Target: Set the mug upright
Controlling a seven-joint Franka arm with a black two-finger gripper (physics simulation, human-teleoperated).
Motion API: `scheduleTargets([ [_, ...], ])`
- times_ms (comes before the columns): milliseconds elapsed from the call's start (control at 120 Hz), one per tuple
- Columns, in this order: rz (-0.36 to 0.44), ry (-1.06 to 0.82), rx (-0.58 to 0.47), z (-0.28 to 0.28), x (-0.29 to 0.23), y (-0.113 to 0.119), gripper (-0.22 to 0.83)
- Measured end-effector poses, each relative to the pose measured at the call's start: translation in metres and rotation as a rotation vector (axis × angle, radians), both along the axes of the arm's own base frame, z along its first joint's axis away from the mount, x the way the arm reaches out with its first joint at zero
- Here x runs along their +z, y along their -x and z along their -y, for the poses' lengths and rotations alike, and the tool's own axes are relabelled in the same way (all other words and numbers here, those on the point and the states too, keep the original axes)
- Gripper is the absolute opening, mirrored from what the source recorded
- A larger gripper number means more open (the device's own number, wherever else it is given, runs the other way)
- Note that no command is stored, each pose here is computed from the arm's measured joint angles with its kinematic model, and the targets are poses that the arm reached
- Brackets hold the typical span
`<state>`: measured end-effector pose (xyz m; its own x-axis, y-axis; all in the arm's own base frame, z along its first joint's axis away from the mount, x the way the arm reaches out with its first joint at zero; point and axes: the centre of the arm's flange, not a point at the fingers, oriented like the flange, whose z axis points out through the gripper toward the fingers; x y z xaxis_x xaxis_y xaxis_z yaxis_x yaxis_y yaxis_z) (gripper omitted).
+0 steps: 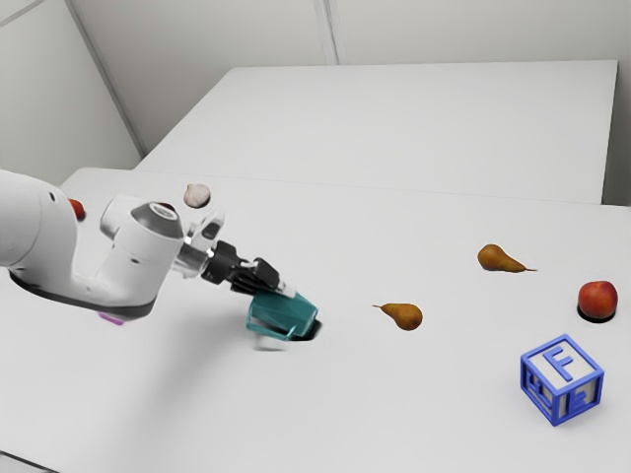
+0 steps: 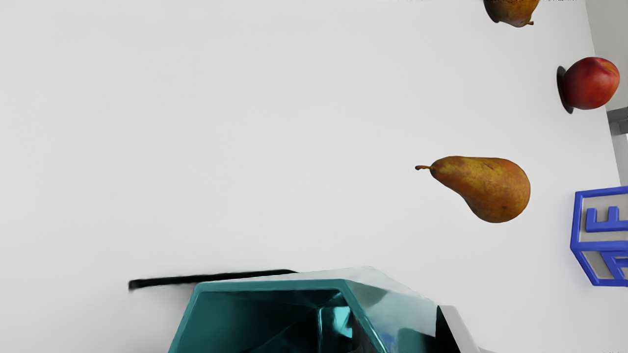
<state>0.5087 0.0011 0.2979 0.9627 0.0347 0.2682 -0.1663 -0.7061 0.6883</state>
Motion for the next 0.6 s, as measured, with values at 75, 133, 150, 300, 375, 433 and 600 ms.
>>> scheduleTargets([
  [75, 0.024, -0.003, -0.009, 0.001, 0.008, -0.001, -0.10],
  [133, 0.042, -0.005, -0.016, 0.001, 0.014, -0.001, -0.11],
  [150, 0.048, -0.005, -0.018, 0.001, 0.016, -0.001, -0.11],
  [300, 0.104, -0.013, -0.040, 0.003, 0.038, -0.001, -0.13],
  [375, 0.126, -0.020, -0.054, 0.005, 0.046, -0.001, -0.14],
  [433, 0.138, -0.035, -0.073, 0.006, 0.052, -0.002, -0.14],
  [600, 0.166, -0.174, -0.199, 0.008, 0.086, -0.017, -0.15],
])
